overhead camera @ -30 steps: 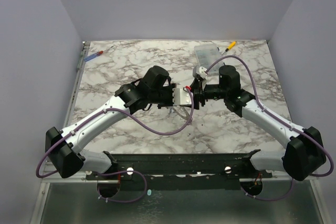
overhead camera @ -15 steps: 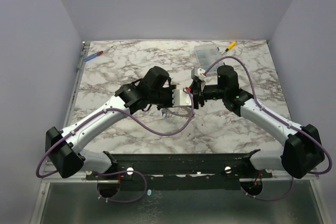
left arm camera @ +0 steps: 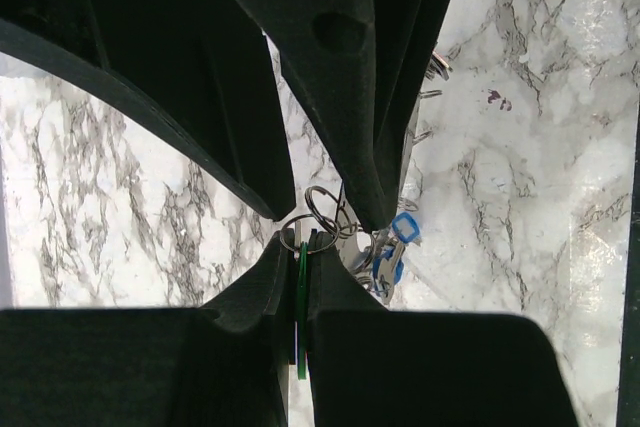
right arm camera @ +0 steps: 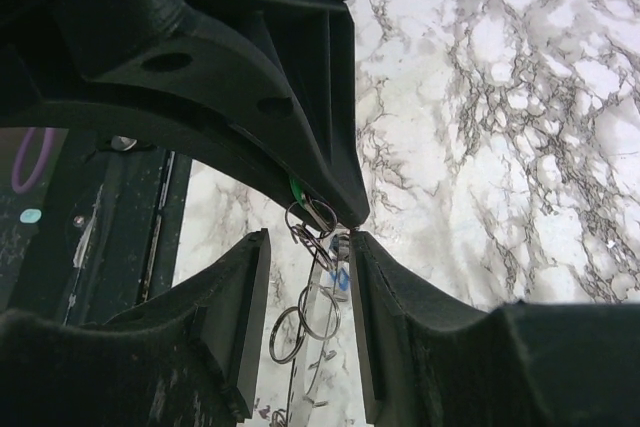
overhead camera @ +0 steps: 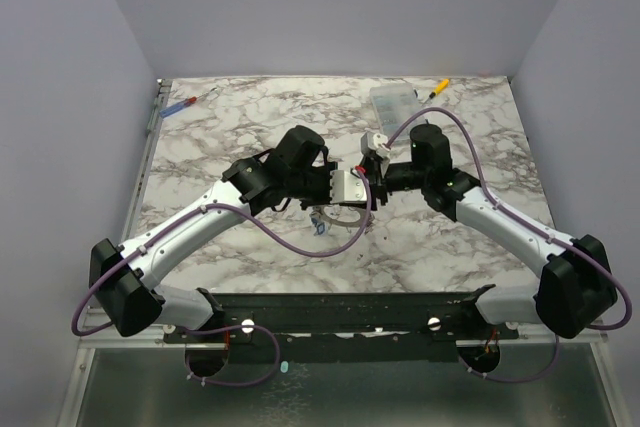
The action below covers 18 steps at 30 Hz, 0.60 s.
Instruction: Remove the keys from the keyring
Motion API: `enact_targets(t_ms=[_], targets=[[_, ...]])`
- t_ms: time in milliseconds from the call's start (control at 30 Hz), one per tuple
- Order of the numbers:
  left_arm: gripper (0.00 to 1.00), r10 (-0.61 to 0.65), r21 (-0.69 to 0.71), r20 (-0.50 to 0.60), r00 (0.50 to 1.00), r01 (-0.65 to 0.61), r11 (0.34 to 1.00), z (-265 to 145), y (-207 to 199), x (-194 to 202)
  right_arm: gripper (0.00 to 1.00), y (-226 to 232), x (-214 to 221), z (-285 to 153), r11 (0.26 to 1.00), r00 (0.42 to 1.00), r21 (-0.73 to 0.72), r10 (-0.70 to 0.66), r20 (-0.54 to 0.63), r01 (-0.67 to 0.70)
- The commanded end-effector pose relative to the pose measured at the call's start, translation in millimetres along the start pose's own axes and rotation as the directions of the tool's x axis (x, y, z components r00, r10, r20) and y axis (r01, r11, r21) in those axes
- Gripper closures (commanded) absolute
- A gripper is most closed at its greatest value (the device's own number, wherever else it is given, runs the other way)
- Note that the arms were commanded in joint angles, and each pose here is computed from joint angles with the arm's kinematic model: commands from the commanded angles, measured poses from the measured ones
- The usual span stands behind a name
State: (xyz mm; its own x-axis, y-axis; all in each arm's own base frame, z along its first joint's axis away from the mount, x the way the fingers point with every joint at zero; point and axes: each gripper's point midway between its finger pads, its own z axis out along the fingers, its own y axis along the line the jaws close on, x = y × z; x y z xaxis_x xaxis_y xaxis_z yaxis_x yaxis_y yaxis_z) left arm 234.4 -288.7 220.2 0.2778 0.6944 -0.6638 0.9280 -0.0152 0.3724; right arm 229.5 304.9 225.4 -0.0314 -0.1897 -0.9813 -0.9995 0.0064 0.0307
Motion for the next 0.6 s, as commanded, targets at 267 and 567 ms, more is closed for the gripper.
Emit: enact_targets(t_ms=[267,567], targets=[[1.0,0.022,-0.018,0.06,0.998,-0.021,1.0,-8,7,-17,0.79,10,7,0,0.999,0.999,-0.046,-0.029,-0.017,0.028],[1.0,0.01,-0.036,0.042,0.999,-0.008,0.999,-12,7,-9,0.99,4,-2,-5,1.0,1.0,0.017,-0.021,-0.02,0.021]])
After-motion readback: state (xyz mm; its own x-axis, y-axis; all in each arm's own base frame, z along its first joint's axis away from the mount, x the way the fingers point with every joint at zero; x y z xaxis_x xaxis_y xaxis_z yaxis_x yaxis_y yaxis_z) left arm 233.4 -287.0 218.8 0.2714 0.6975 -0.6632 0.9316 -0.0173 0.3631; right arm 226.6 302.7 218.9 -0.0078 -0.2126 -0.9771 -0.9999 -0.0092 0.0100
